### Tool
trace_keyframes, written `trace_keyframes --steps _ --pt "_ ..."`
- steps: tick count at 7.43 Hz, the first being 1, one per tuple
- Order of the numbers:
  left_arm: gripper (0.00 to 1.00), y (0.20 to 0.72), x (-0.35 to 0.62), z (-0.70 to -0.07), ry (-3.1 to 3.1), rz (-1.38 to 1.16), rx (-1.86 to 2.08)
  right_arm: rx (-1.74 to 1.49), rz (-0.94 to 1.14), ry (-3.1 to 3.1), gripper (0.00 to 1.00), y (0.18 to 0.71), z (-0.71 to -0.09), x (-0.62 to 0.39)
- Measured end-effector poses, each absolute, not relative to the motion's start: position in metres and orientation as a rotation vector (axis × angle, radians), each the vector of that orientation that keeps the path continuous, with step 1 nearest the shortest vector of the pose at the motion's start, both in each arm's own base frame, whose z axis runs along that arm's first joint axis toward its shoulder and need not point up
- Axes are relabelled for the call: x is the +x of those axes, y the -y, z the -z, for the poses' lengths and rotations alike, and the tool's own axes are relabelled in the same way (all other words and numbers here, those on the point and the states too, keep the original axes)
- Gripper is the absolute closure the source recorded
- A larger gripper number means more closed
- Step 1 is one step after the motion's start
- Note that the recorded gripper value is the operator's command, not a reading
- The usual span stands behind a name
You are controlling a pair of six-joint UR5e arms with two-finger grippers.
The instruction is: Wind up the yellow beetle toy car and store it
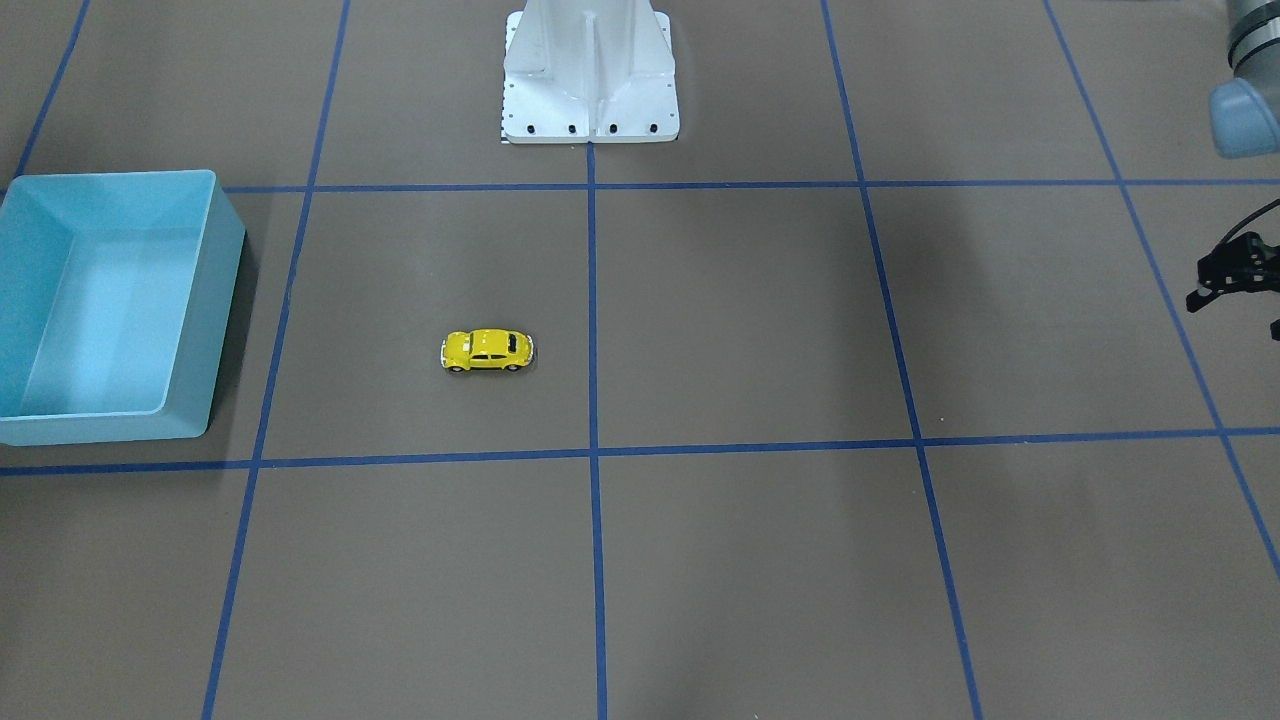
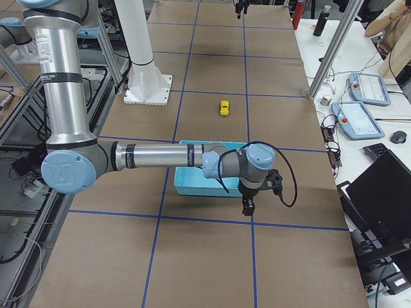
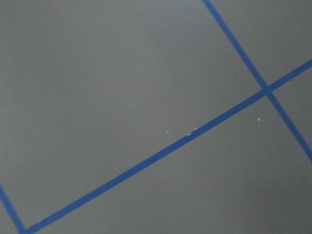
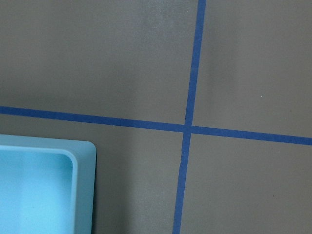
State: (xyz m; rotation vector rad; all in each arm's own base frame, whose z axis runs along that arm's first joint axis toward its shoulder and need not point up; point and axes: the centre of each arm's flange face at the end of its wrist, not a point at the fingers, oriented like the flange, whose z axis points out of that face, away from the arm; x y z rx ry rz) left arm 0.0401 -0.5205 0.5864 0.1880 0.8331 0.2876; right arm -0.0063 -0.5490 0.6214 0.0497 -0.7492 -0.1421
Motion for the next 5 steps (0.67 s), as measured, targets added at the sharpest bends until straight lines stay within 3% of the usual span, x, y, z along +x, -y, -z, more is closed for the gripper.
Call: trace_keyframes --steps 5 --pt "0.00 0.451 -0.031 -0.663 -0.818 -0.090 0.059 0.160 0.280 0.753 0.00 0.557 -0.577 -0.052"
